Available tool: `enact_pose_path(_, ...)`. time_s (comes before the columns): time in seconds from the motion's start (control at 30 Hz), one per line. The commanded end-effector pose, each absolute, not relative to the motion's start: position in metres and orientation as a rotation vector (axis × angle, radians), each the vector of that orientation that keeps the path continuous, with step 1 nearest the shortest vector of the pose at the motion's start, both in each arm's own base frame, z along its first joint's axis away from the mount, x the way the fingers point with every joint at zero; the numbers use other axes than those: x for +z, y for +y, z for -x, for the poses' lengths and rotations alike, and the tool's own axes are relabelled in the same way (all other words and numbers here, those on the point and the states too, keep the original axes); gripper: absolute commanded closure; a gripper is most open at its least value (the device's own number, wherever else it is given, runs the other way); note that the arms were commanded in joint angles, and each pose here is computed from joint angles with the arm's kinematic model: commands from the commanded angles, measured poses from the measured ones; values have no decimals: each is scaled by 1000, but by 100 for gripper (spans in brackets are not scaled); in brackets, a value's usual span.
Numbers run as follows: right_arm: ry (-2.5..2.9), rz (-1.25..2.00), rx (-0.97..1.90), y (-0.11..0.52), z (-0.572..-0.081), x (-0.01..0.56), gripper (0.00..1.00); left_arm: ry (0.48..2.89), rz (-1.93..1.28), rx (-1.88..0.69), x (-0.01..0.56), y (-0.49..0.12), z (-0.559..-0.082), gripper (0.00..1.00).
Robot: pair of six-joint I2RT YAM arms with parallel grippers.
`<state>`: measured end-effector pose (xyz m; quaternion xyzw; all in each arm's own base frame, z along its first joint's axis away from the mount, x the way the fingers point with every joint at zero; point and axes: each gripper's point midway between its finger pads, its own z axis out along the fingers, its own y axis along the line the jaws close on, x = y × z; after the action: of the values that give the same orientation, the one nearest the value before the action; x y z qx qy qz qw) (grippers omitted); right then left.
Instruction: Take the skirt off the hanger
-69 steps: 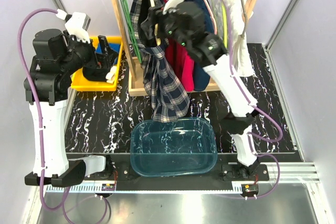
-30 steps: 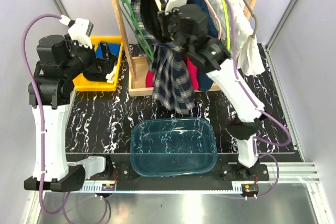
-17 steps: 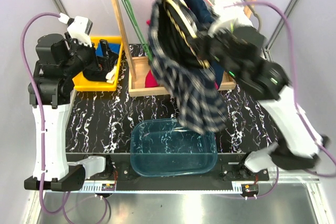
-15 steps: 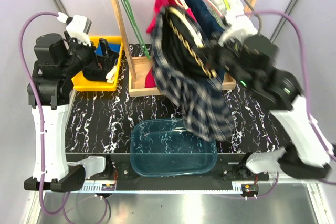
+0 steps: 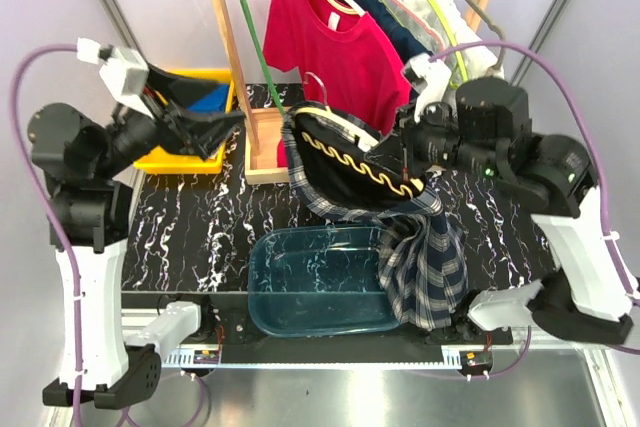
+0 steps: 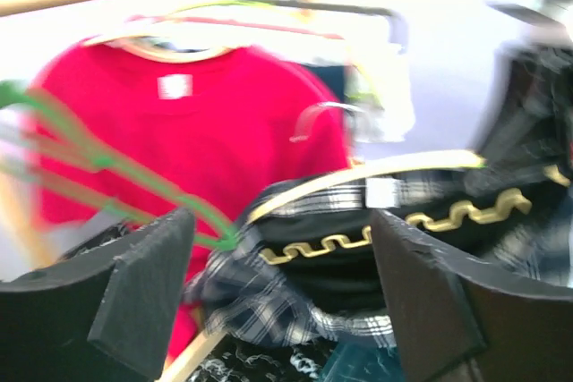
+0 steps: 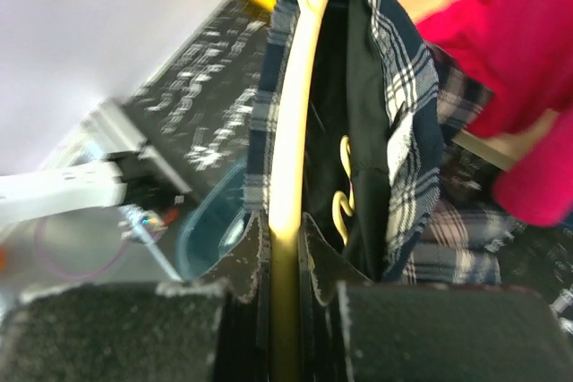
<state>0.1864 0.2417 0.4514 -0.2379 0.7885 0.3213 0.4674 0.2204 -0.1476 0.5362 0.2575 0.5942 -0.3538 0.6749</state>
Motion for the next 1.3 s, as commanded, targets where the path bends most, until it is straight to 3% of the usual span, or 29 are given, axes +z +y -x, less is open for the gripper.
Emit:
enact_pose_path(0.0,1673,681,1064,245,-138,544,100,1246,-831,-917,512,-164,-203,20)
enact_pose_path(0.03,1566,664,1119,230,-119,580,100,1256,-852,-938,504,-165,-202,20)
enact_pose_path(0.17,1493,634,1284,212,-81,611,100,1270,-921,-998,492,-161,-201,20)
enact_pose_path(0.6,1550,582,1407,194,-53,596,100,1168,-863,-1039,517,-156,-229,23)
enact_pose_path(0.9,1479,635,1443,209,-56,613,100,1237,-1042,-1204,491,-170,-167,21)
enact_pose_path(1.27,1321,622,1447,195,-46,650,100,1307,-1133,-1269,435,-165,-149,25)
